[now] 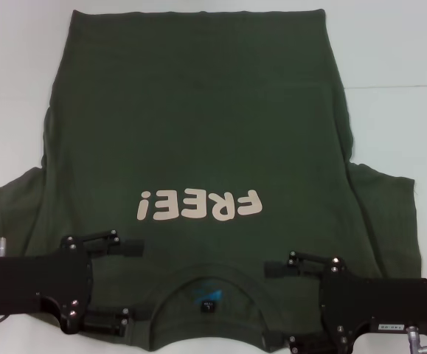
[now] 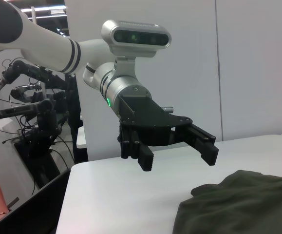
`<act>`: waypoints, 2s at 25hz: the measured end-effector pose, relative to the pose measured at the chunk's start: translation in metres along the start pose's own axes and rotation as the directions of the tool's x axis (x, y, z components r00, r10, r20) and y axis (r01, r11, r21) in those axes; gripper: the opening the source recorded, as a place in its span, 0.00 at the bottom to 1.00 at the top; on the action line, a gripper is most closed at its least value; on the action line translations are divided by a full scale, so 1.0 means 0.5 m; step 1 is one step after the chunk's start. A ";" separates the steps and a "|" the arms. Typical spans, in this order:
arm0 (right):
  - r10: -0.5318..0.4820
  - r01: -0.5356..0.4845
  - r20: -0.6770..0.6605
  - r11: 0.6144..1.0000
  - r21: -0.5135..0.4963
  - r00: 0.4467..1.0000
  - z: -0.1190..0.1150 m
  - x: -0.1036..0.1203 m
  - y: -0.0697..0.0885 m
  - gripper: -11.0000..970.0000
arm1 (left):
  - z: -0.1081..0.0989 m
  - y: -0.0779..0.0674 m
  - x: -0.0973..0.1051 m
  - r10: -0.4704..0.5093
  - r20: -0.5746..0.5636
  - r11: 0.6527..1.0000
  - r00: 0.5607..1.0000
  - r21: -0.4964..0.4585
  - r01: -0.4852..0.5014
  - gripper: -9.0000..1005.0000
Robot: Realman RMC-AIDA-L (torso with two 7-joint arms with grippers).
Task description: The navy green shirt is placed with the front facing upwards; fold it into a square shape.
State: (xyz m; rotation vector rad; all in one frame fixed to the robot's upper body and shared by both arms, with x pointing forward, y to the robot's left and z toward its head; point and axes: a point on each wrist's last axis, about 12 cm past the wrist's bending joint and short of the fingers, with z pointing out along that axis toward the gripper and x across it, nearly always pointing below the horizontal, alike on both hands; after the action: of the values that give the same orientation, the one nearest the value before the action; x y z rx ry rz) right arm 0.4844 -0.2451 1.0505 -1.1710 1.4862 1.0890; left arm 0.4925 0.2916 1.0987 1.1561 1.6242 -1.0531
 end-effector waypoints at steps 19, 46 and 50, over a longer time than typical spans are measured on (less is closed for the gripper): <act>0.025 -0.026 0.033 0.999 0.029 0.999 -0.007 -0.005 -0.003 0.97 | -0.005 0.001 -0.003 -0.001 0.025 1.000 1.000 -0.015 0.001 0.91; 0.636 -0.667 0.262 0.557 0.495 0.726 -0.276 -0.170 -0.141 0.97 | 0.048 0.039 -0.050 0.060 0.112 0.998 0.992 0.012 -0.062 0.91; 0.721 -0.699 0.217 0.478 0.532 0.658 -0.309 -0.187 -0.122 0.97 | 0.055 0.041 -0.053 0.063 0.115 0.998 0.991 0.015 -0.065 0.91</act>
State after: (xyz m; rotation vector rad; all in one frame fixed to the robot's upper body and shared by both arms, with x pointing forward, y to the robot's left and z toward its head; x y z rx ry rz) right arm 0.5346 -0.3896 1.1643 -0.0755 2.2255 0.9879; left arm 0.5222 0.2637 1.1134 1.1319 1.4817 -1.0761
